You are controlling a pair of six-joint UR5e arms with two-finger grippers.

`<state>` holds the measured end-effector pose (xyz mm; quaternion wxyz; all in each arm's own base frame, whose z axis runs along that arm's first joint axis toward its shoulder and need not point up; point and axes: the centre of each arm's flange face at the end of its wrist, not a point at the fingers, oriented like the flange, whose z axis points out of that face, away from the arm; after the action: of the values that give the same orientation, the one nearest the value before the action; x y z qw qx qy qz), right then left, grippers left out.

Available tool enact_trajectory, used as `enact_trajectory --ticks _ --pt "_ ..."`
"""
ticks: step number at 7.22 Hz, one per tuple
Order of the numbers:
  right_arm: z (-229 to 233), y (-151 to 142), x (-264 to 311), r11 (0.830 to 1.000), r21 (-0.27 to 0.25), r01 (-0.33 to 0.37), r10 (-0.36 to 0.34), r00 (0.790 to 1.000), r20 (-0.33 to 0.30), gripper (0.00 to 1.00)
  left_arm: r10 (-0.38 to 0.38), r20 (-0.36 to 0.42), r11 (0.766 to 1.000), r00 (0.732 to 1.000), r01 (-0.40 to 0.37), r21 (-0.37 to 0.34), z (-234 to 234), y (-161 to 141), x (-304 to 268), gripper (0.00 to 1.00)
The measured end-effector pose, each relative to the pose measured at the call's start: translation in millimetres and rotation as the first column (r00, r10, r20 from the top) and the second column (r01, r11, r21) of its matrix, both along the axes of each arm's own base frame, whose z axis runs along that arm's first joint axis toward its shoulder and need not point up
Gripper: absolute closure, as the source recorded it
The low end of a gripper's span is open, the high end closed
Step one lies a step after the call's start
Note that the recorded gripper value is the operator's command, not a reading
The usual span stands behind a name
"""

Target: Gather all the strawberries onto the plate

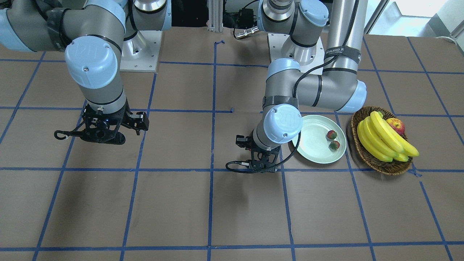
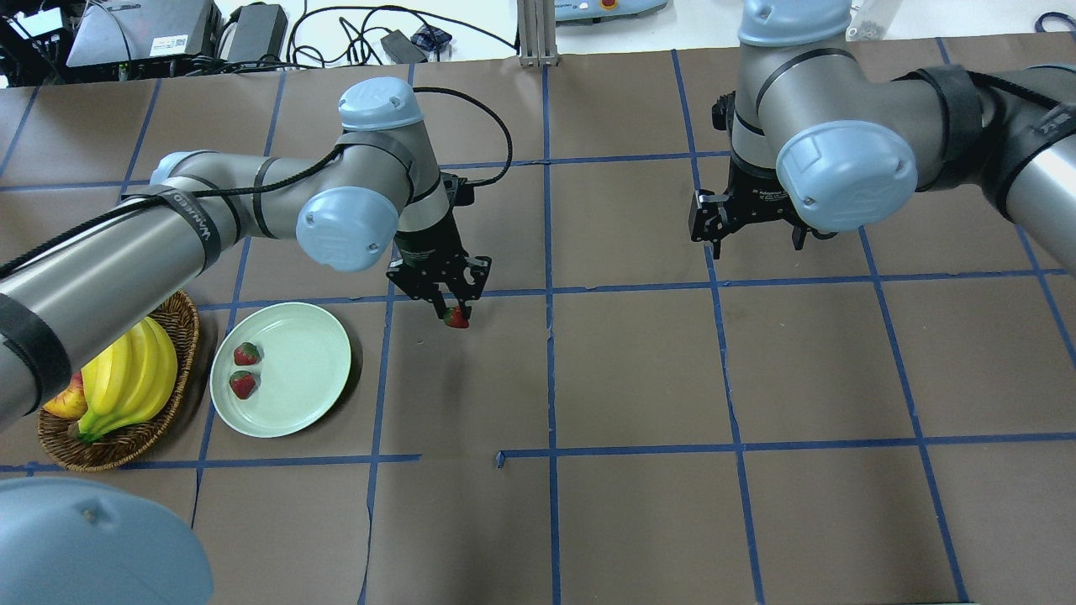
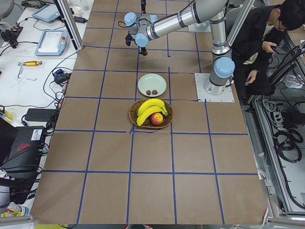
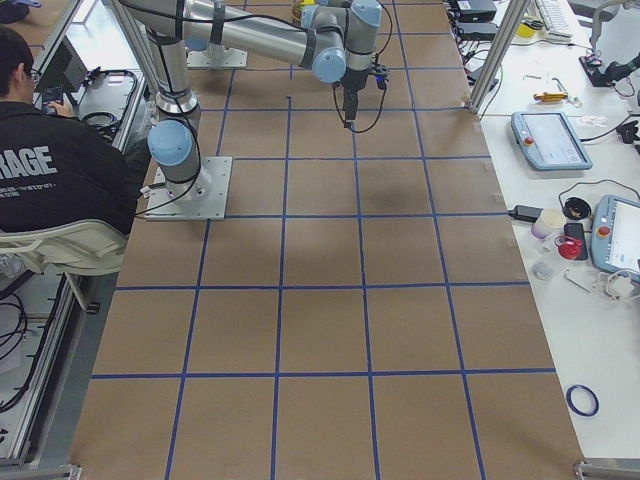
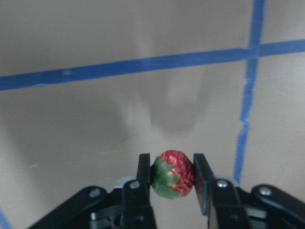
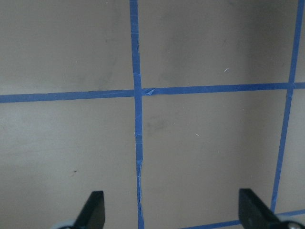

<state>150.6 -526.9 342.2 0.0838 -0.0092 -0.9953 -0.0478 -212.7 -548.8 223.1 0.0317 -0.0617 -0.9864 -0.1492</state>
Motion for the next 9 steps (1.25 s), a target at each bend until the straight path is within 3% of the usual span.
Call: enact_trajectory --ticks 4,5,7,9 --pt "-1 0 0 1.000 0.000 0.007 -0.007 1.000 0.003 0.00 -0.151 0.112 0.980 0.982 0.134 0.149 13 3 127 1.00" --pt "-1 0 1 1.000 -0.002 0.011 -0.011 1.000 0.004 0.00 -0.179 0.117 0.971 0.977 0.156 0.179 6 6 142 0.01" --pt "2 0 0 1.000 -0.008 0.013 -0.013 1.000 -0.004 0.00 -0.194 0.120 0.966 0.974 0.168 0.196 0 8 151 0.00" --pt "5 -1 0 1.000 -0.011 0.011 -0.011 1.000 -0.007 0.00 -0.185 0.128 0.973 0.974 0.163 0.161 16 5 150 0.00"
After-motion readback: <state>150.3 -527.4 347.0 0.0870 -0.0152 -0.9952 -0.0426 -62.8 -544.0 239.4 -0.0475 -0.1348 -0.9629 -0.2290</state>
